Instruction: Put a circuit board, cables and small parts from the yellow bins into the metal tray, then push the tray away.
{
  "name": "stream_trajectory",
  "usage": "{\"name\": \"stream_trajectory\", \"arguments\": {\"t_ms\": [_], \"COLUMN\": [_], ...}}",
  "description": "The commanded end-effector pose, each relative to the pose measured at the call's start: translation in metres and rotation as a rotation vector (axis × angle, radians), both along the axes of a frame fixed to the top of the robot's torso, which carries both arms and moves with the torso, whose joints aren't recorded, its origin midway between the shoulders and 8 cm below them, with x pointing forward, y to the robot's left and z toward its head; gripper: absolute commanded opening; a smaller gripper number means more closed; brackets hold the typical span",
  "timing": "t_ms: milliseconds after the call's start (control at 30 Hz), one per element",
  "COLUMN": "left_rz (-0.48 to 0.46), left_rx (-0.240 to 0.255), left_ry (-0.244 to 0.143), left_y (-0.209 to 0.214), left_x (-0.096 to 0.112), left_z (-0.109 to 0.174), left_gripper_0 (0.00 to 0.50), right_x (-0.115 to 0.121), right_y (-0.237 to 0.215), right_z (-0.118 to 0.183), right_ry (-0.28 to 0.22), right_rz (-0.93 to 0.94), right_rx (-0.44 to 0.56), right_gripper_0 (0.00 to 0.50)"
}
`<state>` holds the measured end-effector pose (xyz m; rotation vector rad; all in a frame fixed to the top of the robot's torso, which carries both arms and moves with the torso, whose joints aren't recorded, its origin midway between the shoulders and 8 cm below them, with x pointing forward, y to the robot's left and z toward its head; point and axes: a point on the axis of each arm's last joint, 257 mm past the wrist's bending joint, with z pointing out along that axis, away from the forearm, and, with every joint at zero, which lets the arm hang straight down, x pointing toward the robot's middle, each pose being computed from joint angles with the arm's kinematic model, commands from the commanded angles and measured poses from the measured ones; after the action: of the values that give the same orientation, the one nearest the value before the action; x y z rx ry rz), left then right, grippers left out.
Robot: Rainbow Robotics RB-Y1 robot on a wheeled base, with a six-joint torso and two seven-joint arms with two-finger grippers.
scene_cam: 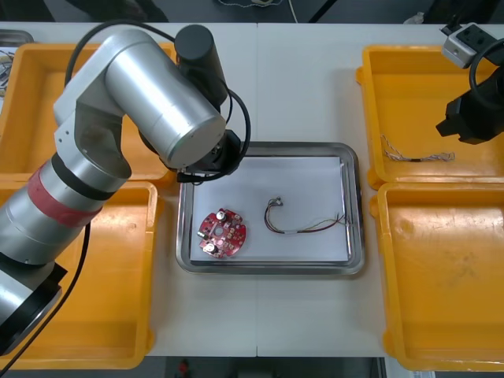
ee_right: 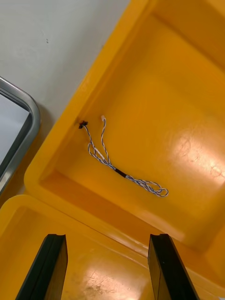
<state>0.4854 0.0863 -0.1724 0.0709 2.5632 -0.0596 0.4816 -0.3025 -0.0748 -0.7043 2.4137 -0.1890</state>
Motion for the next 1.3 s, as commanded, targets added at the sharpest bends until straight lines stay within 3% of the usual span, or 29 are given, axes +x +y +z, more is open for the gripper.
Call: {"name": "stream_trajectory", "arguments": {"t_ms": [33, 333, 567, 667, 867, 1033, 1100, 1133, 1167, 1267, 1300], "left_rz": [-0.093, -0.067, -0.060, -0.055, -0.045, -0.042, -0.043, -0.041, -0.040, -0.038, -0.038], "left_rx": [0.044, 0.022, 0.017, 0.042, 0.040, 0.036, 0.034, 0.034, 0.034, 0.029, 0.029], "left_ry": [0.006, 0.013, 0.009, 0.008, 0.009, 0.013, 0.015, 0.015, 0.015, 0.014, 0.014], "left_y": [-0.014, -0.015, -0.014, -0.010, -0.006, -0.006, -0.006, -0.006, -0.005, -0.006, -0.006], "left_x": [-0.001, 0.014, 0.022, 0.023, 0.027, 0.027, 0.027, 0.026, 0.027, 0.027, 0.027], "left_z": [-0.031, -0.053, -0.061, -0.068, -0.074, -0.077, -0.078, -0.079, -0.079, -0.079, -0.079], "left_gripper_0": [0.000, 0.001, 0.001, 0.000, 0.002, 0.005, 0.030, 0.186, 0.273, 0.454, 0.454], "right_x": [0.012, 0.025, 0.035, 0.041, 0.051, 0.057, 0.059, 0.060, 0.061, 0.063, 0.063], "right_y": [-0.022, -0.037, -0.045, -0.048, -0.050, -0.038, -0.035, -0.032, -0.031, -0.030, -0.030], "right_z": [0.020, 0.010, -0.003, -0.002, -0.003, -0.005, -0.004, -0.007, -0.007, -0.007, -0.007], "right_ry": [-0.009, 0.053, 0.129, 0.121, 0.093, 0.077, 0.070, 0.075, 0.078, 0.084, 0.084], "right_rz": [-0.066, -0.106, -0.149, -0.192, -0.278, -0.366, -0.404, -0.446, -0.465, -0.549, -0.549], "right_rx": [0.017, 0.008, 0.036, 0.026, 0.002, 0.064, 0.089, 0.124, 0.148, 0.233, 0.233], "right_gripper_0": [0.500, 0.500, 0.500, 0.500, 0.500, 0.500, 0.500, 0.500, 0.500, 0.500, 0.500]}}
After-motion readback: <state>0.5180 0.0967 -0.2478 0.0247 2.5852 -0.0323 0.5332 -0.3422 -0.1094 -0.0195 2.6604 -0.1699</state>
